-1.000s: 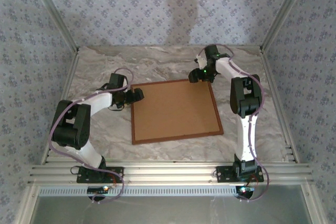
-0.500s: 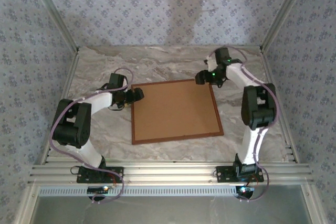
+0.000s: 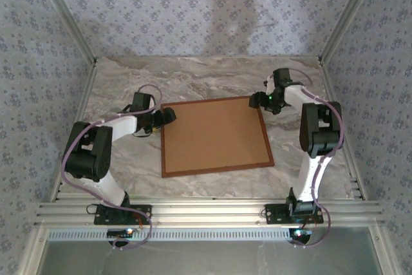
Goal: Put the photo into the frame
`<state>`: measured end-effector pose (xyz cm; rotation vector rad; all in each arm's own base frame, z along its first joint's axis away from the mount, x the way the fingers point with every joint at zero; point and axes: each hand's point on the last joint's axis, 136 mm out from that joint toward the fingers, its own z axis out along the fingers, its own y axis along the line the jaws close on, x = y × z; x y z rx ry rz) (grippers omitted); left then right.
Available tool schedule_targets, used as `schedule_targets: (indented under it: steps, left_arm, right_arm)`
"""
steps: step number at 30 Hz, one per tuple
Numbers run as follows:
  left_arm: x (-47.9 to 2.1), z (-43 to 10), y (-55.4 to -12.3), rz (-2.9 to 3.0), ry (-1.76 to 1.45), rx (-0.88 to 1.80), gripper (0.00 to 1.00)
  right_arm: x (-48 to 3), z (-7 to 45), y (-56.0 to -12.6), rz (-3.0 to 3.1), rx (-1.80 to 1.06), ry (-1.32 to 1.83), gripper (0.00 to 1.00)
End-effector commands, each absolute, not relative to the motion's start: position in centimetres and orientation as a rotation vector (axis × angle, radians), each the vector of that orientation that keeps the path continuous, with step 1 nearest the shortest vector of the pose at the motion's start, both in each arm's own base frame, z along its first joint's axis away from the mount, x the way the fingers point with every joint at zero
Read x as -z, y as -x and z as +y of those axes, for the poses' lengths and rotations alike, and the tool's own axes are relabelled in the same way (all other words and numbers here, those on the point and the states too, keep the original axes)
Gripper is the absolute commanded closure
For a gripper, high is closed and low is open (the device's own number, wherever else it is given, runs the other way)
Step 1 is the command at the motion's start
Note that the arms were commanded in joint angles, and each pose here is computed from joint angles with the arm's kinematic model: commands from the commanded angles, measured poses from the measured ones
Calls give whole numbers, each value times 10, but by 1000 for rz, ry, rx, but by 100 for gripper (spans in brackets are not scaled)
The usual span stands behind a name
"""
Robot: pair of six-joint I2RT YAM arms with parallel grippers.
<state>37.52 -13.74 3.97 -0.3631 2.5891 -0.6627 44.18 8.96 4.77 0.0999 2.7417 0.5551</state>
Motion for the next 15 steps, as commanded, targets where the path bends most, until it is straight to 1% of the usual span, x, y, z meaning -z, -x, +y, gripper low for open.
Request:
schedule_targets:
  steps: [1,4,8,15]
  left_arm:
    - [-21,-171,-347,2669,328,863,8]
    - [-25,-177,-341,2650,324,921,8]
    - [-30,-184,-327,2639,308,990,8]
    - [-32,-201,-293,2644,241,1057,8]
  right_arm:
    - [-46,106,-444,2750,-643,-77,25]
    - [-50,118,-450,2727,-727,-55,26]
    - [-60,132,-469,2662,-822,-48,27]
    - [-78,167,-523,2541,-944,-9,29]
